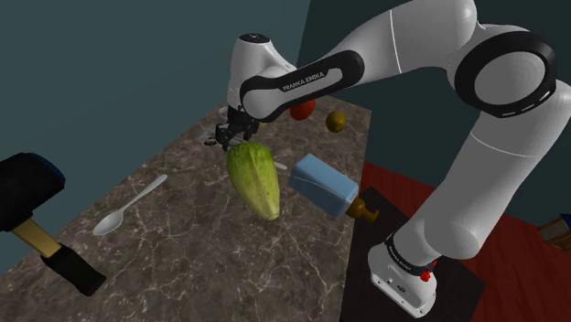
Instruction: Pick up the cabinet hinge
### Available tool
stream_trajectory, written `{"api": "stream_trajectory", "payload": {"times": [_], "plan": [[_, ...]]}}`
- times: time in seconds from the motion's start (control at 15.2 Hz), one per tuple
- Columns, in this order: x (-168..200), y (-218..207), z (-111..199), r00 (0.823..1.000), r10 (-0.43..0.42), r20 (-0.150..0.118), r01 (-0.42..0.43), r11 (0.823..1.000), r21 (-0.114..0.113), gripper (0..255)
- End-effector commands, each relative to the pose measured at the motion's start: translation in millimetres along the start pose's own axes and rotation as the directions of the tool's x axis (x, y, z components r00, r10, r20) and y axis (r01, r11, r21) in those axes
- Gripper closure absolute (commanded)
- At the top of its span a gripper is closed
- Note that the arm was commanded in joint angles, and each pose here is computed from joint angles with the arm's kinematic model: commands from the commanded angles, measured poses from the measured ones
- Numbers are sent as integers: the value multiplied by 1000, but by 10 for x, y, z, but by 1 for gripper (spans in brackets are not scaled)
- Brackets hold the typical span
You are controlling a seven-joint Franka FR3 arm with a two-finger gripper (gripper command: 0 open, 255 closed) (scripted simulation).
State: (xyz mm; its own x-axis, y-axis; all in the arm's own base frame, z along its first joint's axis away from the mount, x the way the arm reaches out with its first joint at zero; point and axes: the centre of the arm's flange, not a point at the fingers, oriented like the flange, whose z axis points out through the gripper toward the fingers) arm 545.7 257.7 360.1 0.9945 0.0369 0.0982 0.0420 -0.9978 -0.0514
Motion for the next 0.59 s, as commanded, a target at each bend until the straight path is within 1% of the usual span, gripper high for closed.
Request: {"api": "stream_trajectory", "payload": {"times": [0.0,0.4,0.53], "plan": [[-1,3,9,1000,0,1,0,1000,0,255],[-3,-3,5,1000,0,1,0,1000,0,255],[6,-8,-100,1000,0,1,0,1000,0,255]]}}
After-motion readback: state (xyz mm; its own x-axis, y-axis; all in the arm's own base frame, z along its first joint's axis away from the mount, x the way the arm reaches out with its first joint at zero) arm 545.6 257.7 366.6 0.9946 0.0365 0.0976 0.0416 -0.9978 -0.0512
